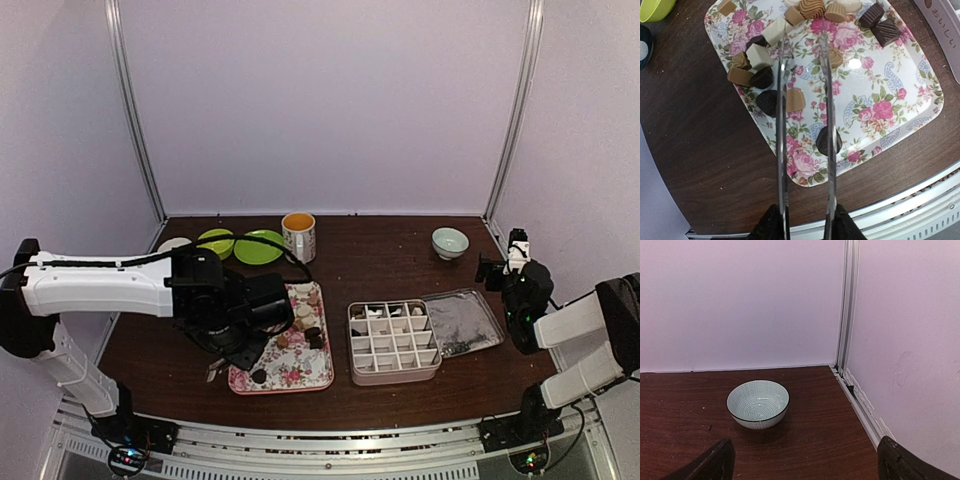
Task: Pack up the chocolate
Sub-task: Pick up the fake chocolate from the plate.
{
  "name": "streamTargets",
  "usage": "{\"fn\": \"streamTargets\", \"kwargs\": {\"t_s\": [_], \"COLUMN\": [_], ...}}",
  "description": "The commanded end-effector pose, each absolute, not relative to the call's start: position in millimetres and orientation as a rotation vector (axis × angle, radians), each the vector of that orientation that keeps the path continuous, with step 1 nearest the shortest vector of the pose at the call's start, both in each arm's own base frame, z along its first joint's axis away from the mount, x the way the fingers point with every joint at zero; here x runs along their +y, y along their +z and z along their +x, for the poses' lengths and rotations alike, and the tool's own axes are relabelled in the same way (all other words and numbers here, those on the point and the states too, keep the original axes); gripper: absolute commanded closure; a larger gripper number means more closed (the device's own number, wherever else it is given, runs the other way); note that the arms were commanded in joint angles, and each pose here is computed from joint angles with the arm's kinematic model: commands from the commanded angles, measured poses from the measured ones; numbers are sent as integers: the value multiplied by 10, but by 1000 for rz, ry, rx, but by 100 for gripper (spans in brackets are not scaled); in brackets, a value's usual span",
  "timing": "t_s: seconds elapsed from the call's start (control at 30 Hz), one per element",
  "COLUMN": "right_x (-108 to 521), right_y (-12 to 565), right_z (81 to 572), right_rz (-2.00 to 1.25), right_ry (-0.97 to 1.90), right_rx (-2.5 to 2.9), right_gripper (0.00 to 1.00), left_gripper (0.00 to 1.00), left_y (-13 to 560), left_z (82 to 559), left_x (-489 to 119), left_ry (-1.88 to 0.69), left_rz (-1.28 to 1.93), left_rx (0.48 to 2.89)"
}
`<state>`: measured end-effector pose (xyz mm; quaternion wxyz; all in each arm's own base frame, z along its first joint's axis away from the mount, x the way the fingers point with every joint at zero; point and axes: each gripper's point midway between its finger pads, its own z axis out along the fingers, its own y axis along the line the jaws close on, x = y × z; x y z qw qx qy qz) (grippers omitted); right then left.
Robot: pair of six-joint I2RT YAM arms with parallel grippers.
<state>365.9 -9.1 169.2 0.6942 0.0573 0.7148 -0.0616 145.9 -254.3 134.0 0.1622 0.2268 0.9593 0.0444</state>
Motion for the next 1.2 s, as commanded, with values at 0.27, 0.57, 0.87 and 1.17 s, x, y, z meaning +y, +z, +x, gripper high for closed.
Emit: {"fn": "streamTargets", "kwargs": {"t_s": [0.27,0.57,0.87,1.17], "right_x": [-112,-114,-111,-113], "right_y": [1741,1742,1738,1736], "right_z": [3687,3686,3685,3684], "right_rz": [137,137,136,137], "right_ry": [-142,-142,-142,-142], "right_rx": [1584,1583,1584,1585], "right_gripper": [0,0,0,0], "left_gripper": [58,58,60,63], "left_y": [1266,1152,1088,1083], "left_z": [1429,1412,1390,1361], "left_x": [-2735,-2726,-2723,-2745], "left_ry": [52,82,96,81], "left_rz": [692,707,718,735], "left_rx": [2724,2743,2763,2778]}}
